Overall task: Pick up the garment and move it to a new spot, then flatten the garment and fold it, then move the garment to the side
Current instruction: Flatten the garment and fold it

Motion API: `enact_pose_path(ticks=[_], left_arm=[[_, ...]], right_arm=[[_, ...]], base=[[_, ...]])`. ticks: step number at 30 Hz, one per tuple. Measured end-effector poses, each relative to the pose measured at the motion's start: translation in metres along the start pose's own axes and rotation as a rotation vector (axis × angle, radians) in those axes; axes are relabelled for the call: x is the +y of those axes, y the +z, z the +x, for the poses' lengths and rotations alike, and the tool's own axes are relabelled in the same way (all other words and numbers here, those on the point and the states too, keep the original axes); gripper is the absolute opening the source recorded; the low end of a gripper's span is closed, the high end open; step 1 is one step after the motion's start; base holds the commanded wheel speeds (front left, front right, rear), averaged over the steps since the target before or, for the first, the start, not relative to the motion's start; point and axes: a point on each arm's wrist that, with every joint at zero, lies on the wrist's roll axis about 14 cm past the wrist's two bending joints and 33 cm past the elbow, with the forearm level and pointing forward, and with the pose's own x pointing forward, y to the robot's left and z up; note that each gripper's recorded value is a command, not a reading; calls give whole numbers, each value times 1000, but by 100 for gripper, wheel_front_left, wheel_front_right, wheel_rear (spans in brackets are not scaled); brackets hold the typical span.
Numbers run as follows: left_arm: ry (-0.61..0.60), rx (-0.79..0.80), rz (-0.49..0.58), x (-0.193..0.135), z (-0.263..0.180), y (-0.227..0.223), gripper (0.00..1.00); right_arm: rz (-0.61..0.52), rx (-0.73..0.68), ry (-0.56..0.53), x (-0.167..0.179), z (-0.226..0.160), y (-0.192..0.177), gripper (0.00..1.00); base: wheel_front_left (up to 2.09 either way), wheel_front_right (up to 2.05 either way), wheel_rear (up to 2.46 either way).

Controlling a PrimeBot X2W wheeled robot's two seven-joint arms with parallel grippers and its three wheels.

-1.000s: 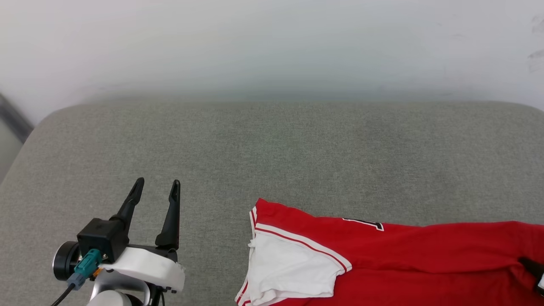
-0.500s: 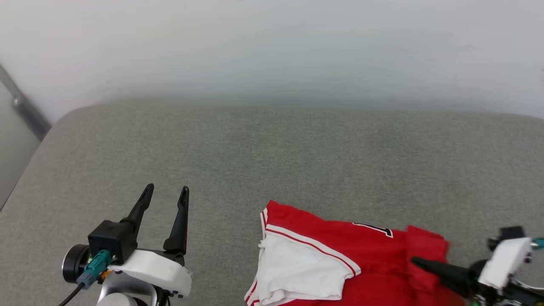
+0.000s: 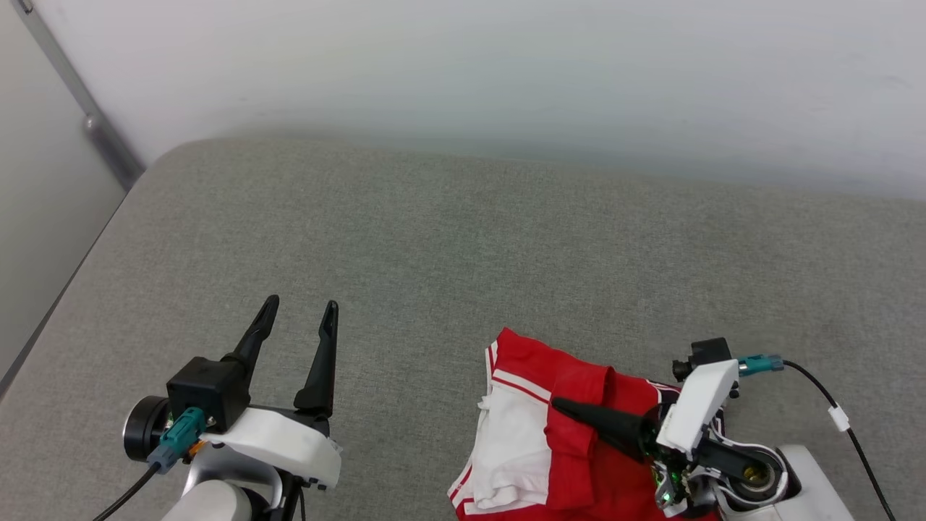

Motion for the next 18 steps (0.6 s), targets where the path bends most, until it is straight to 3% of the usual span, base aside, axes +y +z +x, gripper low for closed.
enact_pose_path(ticks=[2, 3, 4, 5, 10, 15, 16, 18], left_arm=[[11, 8, 1, 3, 0, -3, 100], [15, 9, 1, 5, 1, -4, 100], [20, 8, 0, 6, 1, -4, 100], [25, 11, -1, 7, 1, -5, 100], [35, 25, -1, 10, 1, -11, 100], [22, 22, -1, 6, 4, -11, 100], [14, 22, -2, 4, 5, -11, 100], [7, 20, -1, 2, 6, -11, 100]], right_arm=[[-32, 1, -23, -1, 11, -1, 5], [-47, -4, -37, -3, 15, -1, 33], [-58, 9, -41, -2, 19, -3, 80], [-61, 14, -39, -2, 22, -5, 100], [-132, 46, -52, 4, 33, -9, 100], [-291, 49, -59, 21, 33, -5, 100], [-426, 14, -83, 29, 28, 5, 100], [-582, -39, -139, 29, 18, 22, 100]], base=[[0, 0, 0], [0, 0, 0], [0, 0, 0], [0, 0, 0], [0, 0, 0], [0, 0, 0], [0, 0, 0], [0, 0, 0]])
